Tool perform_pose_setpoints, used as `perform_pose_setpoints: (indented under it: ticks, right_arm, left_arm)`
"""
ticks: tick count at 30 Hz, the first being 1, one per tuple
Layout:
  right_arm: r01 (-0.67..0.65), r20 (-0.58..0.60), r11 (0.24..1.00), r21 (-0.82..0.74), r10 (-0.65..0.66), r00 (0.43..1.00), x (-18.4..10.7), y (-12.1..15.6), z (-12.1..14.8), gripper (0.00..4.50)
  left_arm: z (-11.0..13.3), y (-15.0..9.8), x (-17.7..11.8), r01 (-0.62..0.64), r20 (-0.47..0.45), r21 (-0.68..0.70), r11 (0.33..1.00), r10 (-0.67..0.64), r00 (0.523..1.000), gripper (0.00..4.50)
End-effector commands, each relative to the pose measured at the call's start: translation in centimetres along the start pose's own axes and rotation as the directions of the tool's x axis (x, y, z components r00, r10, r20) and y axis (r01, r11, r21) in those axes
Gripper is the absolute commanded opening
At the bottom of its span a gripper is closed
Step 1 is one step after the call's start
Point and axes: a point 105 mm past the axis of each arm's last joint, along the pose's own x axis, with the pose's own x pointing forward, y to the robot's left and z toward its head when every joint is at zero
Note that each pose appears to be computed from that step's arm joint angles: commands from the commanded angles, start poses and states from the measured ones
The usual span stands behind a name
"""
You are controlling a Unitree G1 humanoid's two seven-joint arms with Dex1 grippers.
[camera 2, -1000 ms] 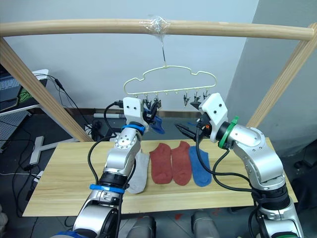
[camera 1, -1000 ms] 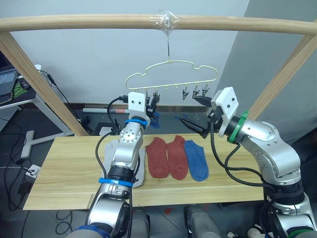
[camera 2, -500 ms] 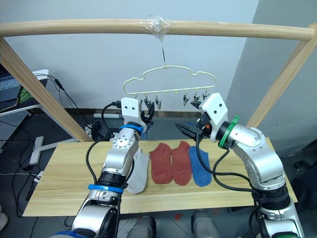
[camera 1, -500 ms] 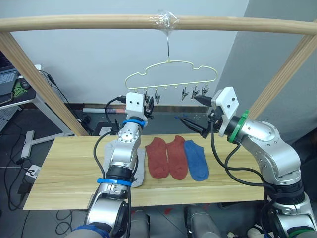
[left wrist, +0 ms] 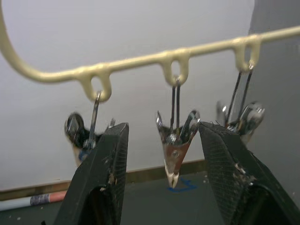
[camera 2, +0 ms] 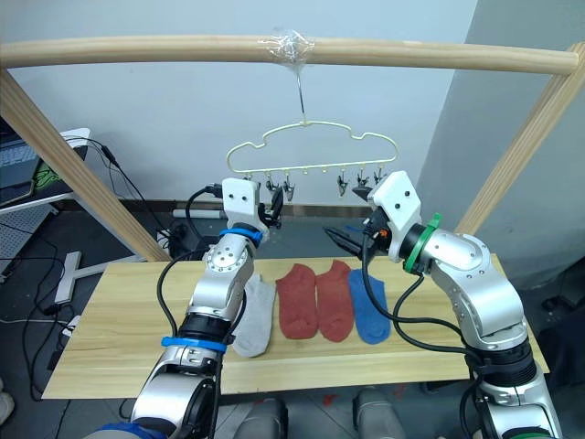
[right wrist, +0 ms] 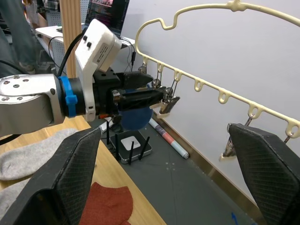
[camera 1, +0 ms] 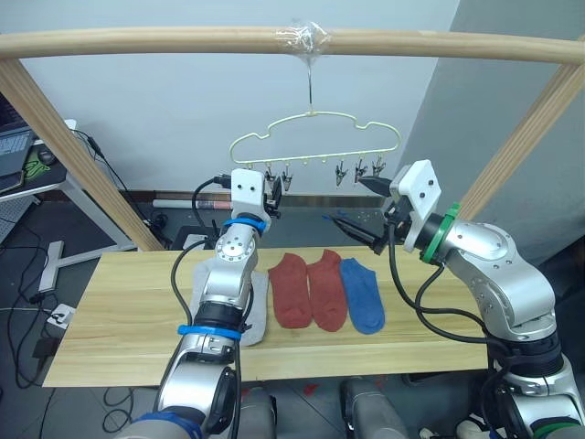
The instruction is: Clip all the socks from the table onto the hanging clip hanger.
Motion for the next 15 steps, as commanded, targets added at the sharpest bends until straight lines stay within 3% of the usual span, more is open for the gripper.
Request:
perform_pose_setpoints:
  ticks: [1, 9, 12, 15]
  right_arm:
    - [-0.007, 0.033, 0.999, -0.039, 0.008, 0.999, -0.06, 0.01, 1.23, 4.5]
    - [-0.002, 0.032, 0.999, -0.041, 0.004, 0.999, -0.12, -0.08, 1.28, 4.5]
    - [0.0, 0.031, 0.999, -0.042, 0.001, 1.0, -0.15, -0.09, 1.27, 4.5]
    - [0.002, 0.032, 0.999, -0.04, -0.001, 0.999, -0.16, -0.1, 1.28, 4.5]
  left_arm:
    - [1.8, -0.36, 0.62, 0.01, 0.068, 0.005, 1.0, -0.01, 0.998, 2.42]
    - [1.78, -0.25, 0.86, 0.014, 0.07, 0.011, 1.0, -0.014, 0.997, 2.42]
    - [1.7, -0.35, 0.82, 0.023, 0.07, 0.008, 1.0, -0.024, 0.997, 1.84]
    - [1.67, -0.43, 0.79, 0.027, 0.071, 0.007, 1.0, -0.027, 0.997, 0.93]
